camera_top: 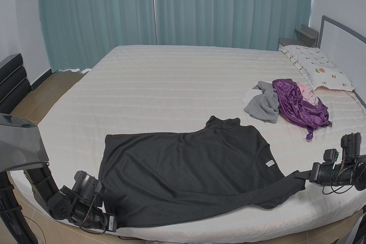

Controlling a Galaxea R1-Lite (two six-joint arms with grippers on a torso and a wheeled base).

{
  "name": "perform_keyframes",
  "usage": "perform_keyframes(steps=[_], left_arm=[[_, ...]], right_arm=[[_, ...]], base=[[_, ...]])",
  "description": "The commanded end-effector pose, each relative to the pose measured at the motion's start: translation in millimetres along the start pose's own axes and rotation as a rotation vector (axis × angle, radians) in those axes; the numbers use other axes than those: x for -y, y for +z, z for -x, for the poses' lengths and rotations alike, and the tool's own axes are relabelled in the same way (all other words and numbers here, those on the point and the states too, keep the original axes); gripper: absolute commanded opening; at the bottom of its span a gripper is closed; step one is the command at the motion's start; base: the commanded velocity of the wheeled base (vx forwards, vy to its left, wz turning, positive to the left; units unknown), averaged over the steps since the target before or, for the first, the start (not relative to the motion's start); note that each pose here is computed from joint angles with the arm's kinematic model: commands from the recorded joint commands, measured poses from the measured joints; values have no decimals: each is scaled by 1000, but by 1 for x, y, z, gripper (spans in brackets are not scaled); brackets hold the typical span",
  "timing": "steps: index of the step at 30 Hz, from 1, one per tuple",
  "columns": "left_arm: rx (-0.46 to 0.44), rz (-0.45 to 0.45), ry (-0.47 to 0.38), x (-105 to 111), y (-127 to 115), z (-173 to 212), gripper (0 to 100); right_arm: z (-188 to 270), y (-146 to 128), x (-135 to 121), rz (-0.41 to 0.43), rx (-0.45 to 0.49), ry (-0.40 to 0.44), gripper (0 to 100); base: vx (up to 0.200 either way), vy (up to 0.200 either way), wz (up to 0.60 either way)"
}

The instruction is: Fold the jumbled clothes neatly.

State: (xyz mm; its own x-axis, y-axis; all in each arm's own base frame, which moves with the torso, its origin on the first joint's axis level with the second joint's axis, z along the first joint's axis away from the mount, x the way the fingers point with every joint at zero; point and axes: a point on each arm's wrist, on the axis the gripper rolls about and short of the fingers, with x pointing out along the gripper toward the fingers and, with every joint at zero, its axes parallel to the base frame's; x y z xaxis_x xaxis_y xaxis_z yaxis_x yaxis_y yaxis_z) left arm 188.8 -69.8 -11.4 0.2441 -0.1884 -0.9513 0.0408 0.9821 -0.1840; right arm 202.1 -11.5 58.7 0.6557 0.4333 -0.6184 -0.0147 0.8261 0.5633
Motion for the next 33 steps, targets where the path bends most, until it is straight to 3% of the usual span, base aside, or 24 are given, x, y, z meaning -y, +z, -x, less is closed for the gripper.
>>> perform_keyframes(steps=[1,6,11,16,20,24,33], left_arm=[[83,90,-59,-16,5,23,0],[165,146,-109,-18,3,45,0],[267,282,-189,-5,6,78,0],[280,365,-204,-1,16,93,0],[303,428,-220,3,27,117,0],[270,464,-199,4,31,125,0],[158,490,-114,1,23,123,0]], right_arm=[[0,-2,1,-9,-10,-3,0],[-1,-1,1,-7,-8,-2,0],[1,0,0,-20,3,5,0],[1,1,-2,-20,11,8,0],[3,7,-3,-33,69,24,0],[8,10,-8,-44,127,52,0],[11,0,-7,-46,107,46,0]], base=[[0,0,0],[0,0,0],[0,0,0],[0,0,0],[0,0,0],[0,0,0],[0,0,0]])
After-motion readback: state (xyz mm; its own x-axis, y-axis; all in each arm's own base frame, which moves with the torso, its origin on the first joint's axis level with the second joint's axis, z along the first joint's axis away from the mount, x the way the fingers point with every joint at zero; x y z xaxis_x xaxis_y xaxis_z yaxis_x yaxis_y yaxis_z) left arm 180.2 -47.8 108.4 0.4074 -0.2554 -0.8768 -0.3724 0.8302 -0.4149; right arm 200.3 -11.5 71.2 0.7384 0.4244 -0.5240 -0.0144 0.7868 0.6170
